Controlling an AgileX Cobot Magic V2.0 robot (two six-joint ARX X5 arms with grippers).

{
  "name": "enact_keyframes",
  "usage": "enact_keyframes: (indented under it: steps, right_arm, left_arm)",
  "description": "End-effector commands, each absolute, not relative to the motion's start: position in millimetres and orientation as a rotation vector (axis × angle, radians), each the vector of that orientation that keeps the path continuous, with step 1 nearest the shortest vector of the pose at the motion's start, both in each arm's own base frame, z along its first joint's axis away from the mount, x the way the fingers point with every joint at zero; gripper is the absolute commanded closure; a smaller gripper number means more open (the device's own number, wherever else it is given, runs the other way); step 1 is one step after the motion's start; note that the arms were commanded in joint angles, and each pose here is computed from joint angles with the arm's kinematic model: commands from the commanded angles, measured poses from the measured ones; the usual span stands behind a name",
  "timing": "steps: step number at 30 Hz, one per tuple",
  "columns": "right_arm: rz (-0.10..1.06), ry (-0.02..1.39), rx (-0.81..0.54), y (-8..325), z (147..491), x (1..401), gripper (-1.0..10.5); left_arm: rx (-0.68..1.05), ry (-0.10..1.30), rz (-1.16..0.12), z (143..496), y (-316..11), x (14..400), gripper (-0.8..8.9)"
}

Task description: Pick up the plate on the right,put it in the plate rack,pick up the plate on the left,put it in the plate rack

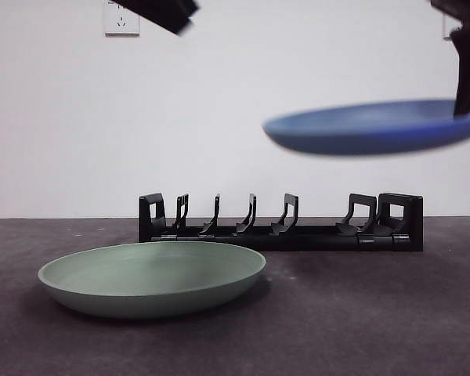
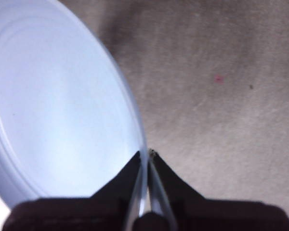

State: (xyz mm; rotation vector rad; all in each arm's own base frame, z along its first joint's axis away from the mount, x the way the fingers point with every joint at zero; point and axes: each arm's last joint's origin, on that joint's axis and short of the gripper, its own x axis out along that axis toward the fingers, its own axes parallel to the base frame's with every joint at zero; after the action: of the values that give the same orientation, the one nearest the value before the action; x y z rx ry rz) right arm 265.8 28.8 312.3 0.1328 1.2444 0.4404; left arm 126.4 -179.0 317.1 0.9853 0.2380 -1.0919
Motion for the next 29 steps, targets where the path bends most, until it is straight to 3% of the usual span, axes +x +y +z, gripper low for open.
enact_keyframes:
  steps: [1,6,11,16,22,29]
  right_arm:
    - [0.492,1.220,0.137,32.4,325.3,261.9,9.6]
    - [0.531,1.212,0.120,43.0,338.4,258.2,9.6]
    - [0.560,1.208,0.110,51.7,342.2,256.6,9.6]
    - [0.584,1.207,0.120,53.8,342.4,256.1,9.6]
    - [0.591,1.208,0.125,54.0,342.5,255.9,9.6]
    - [0.641,1.196,0.160,55.5,343.4,256.0,9.6]
  left_arm:
    - [1.122,0.135,-1.069,314.6,-193.2,128.0,0.91]
    - [1.217,0.027,-1.045,310.2,-213.3,131.9,0.92]
    - [1.233,0.023,-1.069,302.7,-224.5,132.3,1.02]
    - [1.237,0.031,-1.074,300.1,-226.6,133.1,3.66]
    - [1.241,0.036,-1.076,299.4,-226.6,133.0,6.04]
    - [1.249,0.050,-1.083,297.7,-226.5,133.0,6.44]
